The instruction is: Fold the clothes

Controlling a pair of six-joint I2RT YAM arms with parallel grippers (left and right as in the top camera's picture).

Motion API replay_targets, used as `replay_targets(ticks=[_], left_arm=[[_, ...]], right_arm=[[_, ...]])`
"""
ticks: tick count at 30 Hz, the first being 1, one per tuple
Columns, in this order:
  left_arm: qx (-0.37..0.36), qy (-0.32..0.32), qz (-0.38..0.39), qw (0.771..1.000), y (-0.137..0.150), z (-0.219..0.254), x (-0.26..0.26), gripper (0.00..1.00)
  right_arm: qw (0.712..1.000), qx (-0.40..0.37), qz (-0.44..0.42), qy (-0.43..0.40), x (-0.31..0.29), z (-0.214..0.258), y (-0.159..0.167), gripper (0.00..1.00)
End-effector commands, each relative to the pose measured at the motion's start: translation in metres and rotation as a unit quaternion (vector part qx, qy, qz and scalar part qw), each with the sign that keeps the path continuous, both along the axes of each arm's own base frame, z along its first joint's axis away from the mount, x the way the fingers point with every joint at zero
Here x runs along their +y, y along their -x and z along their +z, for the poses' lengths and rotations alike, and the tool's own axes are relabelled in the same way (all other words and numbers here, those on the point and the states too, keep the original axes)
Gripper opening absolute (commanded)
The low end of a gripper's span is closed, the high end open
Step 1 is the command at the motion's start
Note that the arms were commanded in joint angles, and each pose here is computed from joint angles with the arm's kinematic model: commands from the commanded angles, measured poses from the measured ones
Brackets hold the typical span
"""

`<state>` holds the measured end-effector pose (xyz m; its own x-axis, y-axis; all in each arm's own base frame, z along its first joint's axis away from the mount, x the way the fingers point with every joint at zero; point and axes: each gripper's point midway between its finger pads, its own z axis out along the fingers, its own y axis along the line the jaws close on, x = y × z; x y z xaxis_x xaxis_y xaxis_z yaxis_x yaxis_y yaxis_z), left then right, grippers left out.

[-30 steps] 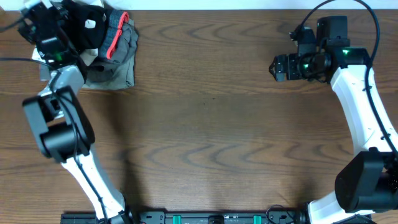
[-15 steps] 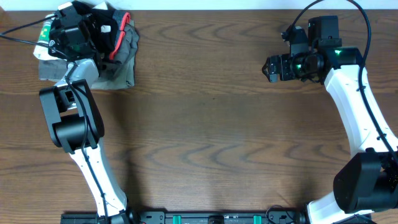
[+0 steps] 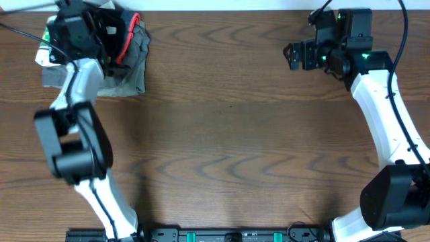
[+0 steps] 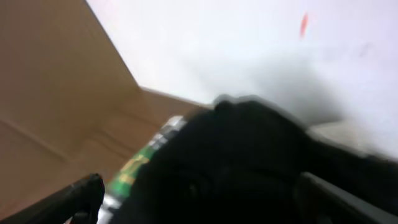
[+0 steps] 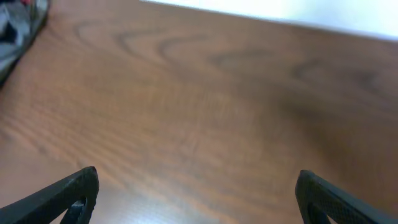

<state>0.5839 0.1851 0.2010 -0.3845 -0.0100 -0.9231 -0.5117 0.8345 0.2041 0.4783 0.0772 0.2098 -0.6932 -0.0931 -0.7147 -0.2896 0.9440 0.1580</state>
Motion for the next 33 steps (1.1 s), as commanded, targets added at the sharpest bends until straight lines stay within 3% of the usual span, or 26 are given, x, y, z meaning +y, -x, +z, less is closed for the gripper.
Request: replay_targets(ticks=[1,8,13,18,25,33], left_arm=[[-0.084,-0.027,0.007,0.996,0.035,0.120,-0.008,0.98],[-0.141,0.000,-0.012,0.990,0.107,0.219,-0.047,0.98],[-0.112,0.005,-0.022,0.993,0.145,0.232,-0.062,0.98],[-0.110,0.005,-0.021,0.994,0.158,0.237,-0.063,0.98],[-0.101,0.006,-0.021,0.995,0.158,0.232,-0.063,0.98],[-0.052,0.013,-0.020,0.998,0.163,0.210,-0.064,0.98]], right_arm=[[0.999,-0.052,-0.005,0.000,-0.005,0.037,-0.016,0.99],[0.988,-0.152,-0.031,-0.002,-0.031,0.128,-0.016,0.99],[0.976,-0.213,-0.036,-0.003,-0.036,0.185,0.011,0.99],[0.968,-0.250,-0.036,-0.004,-0.036,0.218,0.034,0.99],[0.969,-0.244,-0.035,-0.004,-0.035,0.218,0.039,0.99],[0.990,-0.127,-0.060,0.031,-0.049,0.163,0.061,0.99]])
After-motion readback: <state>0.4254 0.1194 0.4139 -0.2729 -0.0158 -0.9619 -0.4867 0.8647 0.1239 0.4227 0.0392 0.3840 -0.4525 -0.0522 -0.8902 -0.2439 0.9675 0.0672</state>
